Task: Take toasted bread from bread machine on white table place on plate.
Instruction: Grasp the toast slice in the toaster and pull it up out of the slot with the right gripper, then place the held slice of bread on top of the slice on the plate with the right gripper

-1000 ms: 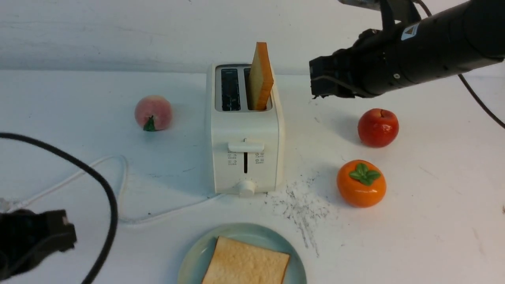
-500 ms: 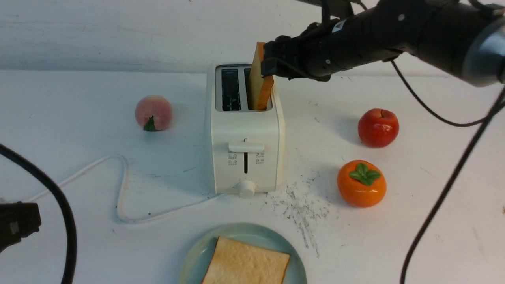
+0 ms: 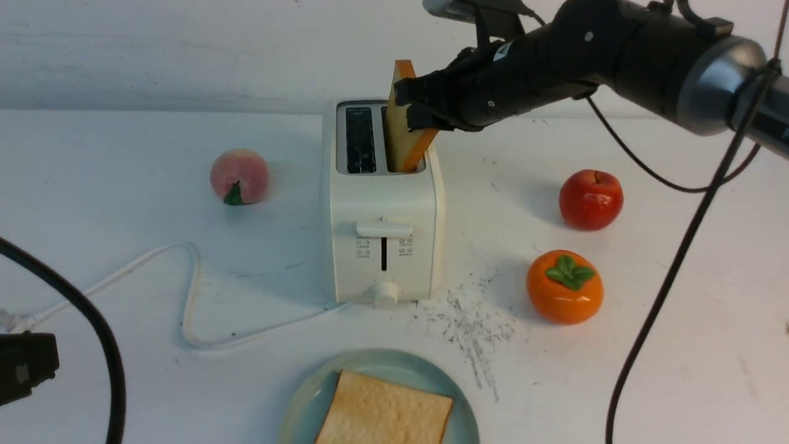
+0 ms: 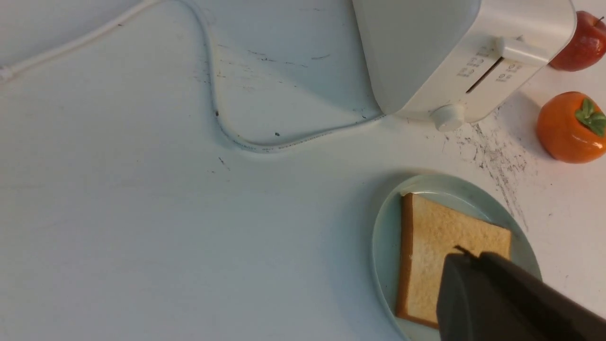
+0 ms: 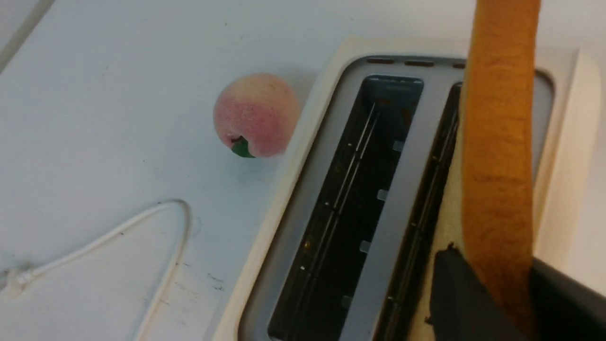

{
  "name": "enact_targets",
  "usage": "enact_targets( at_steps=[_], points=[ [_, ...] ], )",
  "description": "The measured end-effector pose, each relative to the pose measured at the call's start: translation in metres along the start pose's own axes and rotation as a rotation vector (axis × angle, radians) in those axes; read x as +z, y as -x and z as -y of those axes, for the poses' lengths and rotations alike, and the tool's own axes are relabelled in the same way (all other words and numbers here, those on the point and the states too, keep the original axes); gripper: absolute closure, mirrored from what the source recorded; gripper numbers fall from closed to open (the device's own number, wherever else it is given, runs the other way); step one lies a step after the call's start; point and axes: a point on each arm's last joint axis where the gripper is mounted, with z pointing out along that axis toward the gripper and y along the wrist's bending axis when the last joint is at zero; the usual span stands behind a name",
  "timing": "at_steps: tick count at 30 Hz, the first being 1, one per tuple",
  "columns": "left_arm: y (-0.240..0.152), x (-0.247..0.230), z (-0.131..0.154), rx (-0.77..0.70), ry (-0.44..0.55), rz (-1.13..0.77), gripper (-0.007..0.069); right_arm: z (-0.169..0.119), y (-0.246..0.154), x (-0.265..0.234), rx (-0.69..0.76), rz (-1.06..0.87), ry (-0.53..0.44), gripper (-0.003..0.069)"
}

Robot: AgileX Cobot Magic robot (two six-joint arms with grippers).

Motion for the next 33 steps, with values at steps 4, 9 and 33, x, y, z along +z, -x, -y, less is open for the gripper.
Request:
enact_targets(
  at_steps=[4, 9, 33],
  points=[
    [0.0, 0.0, -0.001, 0.012, 0.013, 0.001, 0.0639, -0.021, 0.024, -0.062, -0.079, 0.045, 0.012, 0.0547],
    [0.0, 0.0, -0.001, 0.013, 0.014, 0.0, 0.0639, -0.055, 0.036, -0.17, -0.22, 0.032, 0.065, 0.0547],
    [-0.007, 0.0, -0.003, 0.04, 0.029, -0.078, 0.0639, -0.034, -0.134, -0.061, -0.071, -0.584, 0.59, 0.0547]
  ],
)
